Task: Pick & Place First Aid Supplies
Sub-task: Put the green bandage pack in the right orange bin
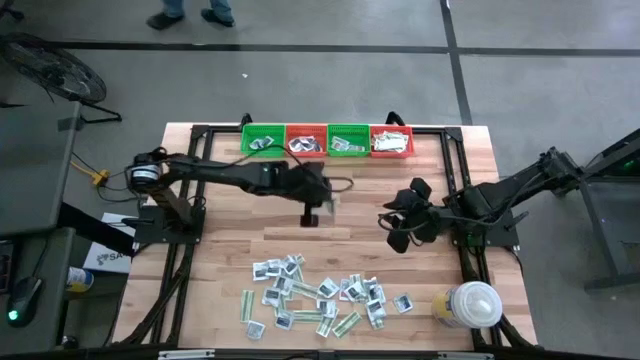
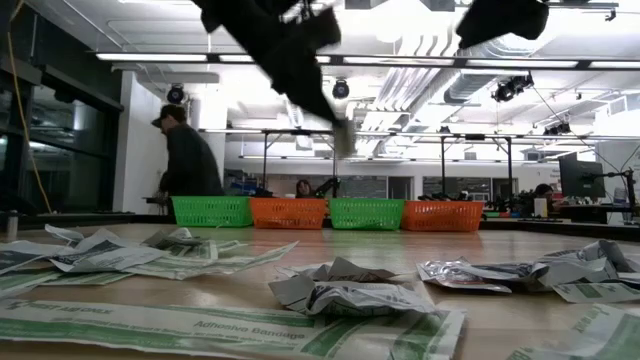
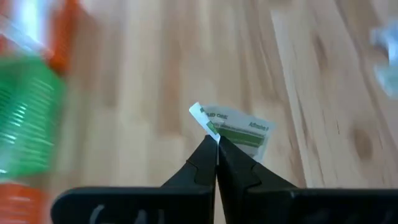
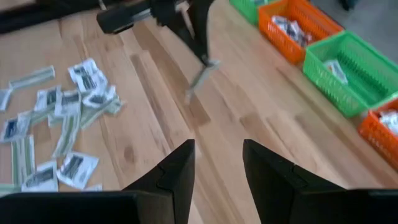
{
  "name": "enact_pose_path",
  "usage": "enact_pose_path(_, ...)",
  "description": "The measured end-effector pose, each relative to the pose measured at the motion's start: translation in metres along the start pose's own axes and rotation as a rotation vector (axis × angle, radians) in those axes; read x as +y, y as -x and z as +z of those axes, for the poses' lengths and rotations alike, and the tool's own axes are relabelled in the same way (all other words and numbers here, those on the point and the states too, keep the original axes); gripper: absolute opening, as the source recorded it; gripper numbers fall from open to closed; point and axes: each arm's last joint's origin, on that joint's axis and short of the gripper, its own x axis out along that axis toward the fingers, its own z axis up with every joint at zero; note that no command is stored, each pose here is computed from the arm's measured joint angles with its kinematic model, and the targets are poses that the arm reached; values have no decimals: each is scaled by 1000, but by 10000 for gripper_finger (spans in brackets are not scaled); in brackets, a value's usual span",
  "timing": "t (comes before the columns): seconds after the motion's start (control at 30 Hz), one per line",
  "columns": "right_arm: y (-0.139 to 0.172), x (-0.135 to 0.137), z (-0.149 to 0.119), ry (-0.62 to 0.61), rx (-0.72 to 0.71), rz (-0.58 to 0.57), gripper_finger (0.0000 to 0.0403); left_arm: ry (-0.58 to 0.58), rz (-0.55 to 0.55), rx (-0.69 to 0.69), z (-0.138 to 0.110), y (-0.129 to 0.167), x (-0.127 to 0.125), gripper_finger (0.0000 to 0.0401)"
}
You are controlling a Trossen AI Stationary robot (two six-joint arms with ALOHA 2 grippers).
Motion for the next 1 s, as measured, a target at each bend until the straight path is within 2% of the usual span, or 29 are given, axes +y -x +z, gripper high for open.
enact_pose_path(0.23, -6, -4, 17, -27, -112, -19, 129, 26, 145, -278, 31, 30, 10, 0)
enact_pose_path(0.5, -14, -13, 31, -29, -156, -15, 131, 7, 179, -446, 46, 39, 13, 0)
enact_pose_path(0.6, -17, -17, 35, -21, -154, 9, 144, 7, 182, -477, 49, 40, 14, 0)
enact_pose_path(0.87, -26, -32, 45, -56, -141, 20, 209, 8, 191, -533, 53, 43, 15, 0)
enact_pose_path(1.0, -33, -37, 48, -45, -121, 26, 219, 8, 198, -577, 57, 46, 15, 0)
